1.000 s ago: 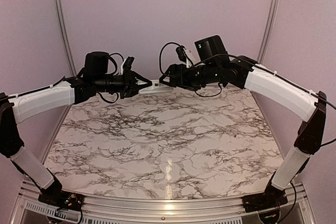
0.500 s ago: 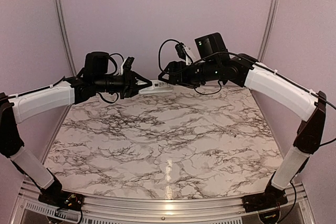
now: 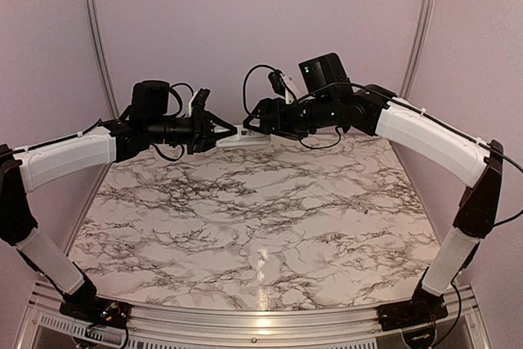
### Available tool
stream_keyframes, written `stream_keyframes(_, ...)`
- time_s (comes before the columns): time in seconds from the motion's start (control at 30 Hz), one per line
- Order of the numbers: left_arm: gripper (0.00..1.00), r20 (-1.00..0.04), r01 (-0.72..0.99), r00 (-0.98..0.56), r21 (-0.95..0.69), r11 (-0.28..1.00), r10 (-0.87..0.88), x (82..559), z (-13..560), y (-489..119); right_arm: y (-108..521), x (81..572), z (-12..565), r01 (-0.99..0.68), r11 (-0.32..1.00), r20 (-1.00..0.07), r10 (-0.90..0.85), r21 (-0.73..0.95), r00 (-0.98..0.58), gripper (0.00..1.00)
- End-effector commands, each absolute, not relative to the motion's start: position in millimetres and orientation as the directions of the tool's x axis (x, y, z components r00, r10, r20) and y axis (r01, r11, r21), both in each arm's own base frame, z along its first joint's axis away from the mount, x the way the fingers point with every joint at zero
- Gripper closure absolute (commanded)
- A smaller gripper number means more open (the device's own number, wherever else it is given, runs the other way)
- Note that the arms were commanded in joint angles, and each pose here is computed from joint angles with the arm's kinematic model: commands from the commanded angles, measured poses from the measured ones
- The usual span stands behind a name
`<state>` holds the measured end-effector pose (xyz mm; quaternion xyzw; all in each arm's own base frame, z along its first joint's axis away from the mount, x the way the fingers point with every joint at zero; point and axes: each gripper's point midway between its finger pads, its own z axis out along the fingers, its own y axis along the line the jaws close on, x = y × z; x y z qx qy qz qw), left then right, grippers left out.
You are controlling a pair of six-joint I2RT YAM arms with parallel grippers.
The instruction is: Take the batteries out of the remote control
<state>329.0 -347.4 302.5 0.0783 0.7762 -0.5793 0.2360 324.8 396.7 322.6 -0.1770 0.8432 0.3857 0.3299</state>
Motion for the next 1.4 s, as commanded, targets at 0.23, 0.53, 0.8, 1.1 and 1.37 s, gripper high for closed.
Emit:
stream_keyframes(0.23,1.0,-0.503,0.452,-0.851,-0.848,0.278,-0.151,329,321,-351,414,318,339,-0.589,0.566,-0.693,-0.044,0.576,-0.72,0.23)
stream_keyframes(0.53,1.0,-0.498,0.423,-0.852,-0.837,0.348,-0.162,340,302,-345,416,314,348,-0.597,0.542,-0.693,-0.037,0.591,-0.72,0.24)
stream_keyframes(0.8,1.0,-0.497,0.409,-0.854,-0.822,0.395,-0.151,347,285,-342,421,309,347,-0.606,0.512,-0.686,-0.045,0.609,-0.726,0.24)
stream_keyframes(1.1,1.0,-0.502,0.401,-0.85,-0.815,0.419,-0.163,357,277,-339,425,308,342,-0.604,0.498,-0.673,-0.054,0.623,-0.738,0.24)
stream_keyframes(1.37,1.0,-0.51,0.401,-0.843,-0.808,0.431,-0.173,369,276,-338,428,307,338,-0.602,0.49,-0.663,-0.063,0.631,-0.746,0.24)
